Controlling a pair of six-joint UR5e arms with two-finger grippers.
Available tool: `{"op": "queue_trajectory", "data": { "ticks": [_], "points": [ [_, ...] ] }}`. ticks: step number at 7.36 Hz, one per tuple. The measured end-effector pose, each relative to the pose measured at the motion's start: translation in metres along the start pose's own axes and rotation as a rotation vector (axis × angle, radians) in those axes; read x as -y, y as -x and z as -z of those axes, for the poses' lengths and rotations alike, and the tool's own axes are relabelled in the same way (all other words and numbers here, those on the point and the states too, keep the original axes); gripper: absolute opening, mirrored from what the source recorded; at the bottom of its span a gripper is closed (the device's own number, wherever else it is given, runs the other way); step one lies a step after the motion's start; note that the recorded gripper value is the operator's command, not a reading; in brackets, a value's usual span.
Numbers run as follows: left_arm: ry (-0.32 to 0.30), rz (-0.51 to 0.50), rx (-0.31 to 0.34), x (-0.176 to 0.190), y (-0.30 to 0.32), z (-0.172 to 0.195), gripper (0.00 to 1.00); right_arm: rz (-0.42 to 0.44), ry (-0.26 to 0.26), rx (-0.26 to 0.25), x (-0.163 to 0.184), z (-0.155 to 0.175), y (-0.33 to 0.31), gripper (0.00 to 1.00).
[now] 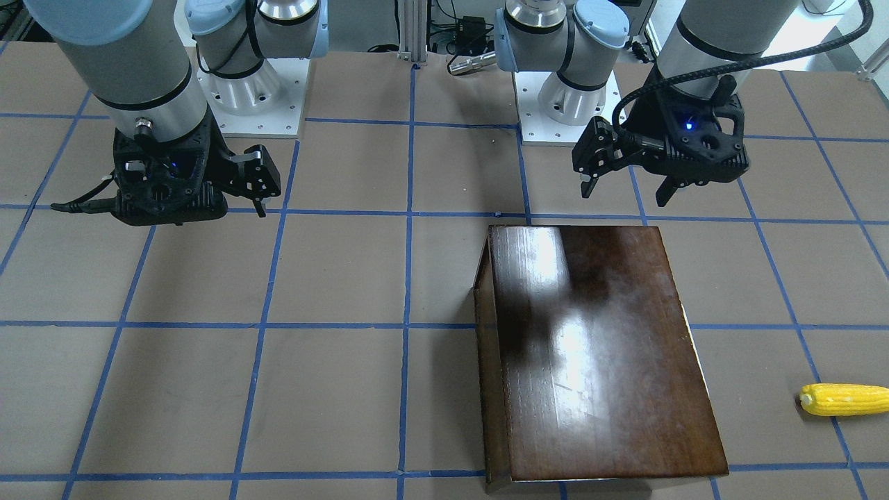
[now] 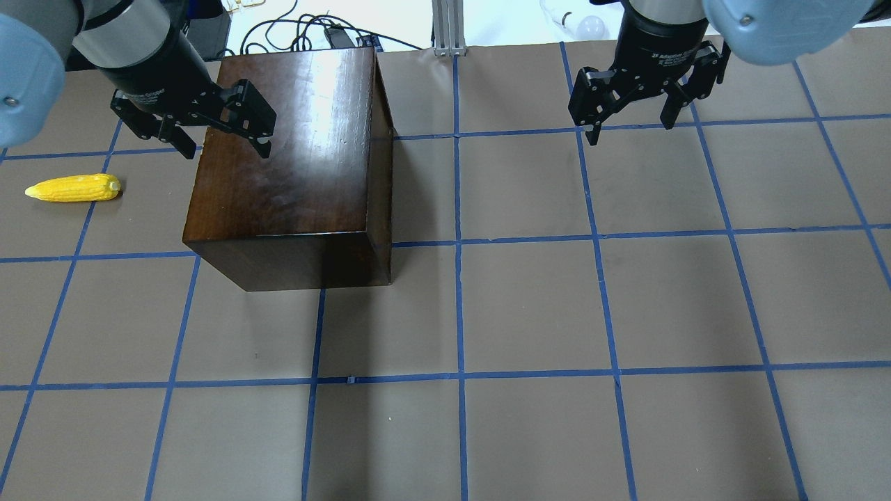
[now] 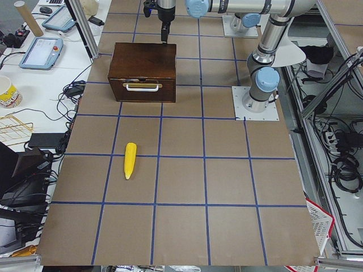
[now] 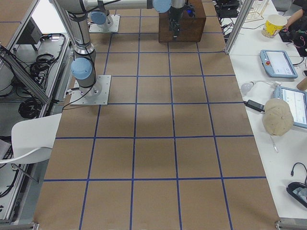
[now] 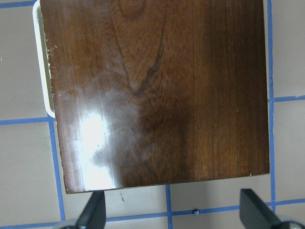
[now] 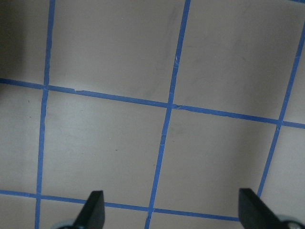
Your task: Open drawer and put corn inside
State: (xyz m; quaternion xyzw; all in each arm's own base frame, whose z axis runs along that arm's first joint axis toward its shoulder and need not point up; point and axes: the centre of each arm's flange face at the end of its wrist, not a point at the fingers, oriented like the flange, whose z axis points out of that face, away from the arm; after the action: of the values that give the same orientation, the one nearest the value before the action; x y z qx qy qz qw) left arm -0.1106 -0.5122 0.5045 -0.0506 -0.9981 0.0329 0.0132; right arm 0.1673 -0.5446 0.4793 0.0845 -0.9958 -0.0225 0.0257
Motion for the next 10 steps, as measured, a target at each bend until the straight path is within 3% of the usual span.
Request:
{"op": "queue_trajectory", "data": {
  "ticks": [6,10],
  "points": [
    [-0.015,-0.002,0.005,0.0033,0.0051,0.0053,1.0,0.001,0.0,0.0,-0.0001,0.0,0.0,1.0],
    [0.06,0.01,0.035,0.0095,0.0104,0.0074,1.0,0.0,0.001,0.0,-0.0001,-0.0001,0.0,1.0]
  ]
}}
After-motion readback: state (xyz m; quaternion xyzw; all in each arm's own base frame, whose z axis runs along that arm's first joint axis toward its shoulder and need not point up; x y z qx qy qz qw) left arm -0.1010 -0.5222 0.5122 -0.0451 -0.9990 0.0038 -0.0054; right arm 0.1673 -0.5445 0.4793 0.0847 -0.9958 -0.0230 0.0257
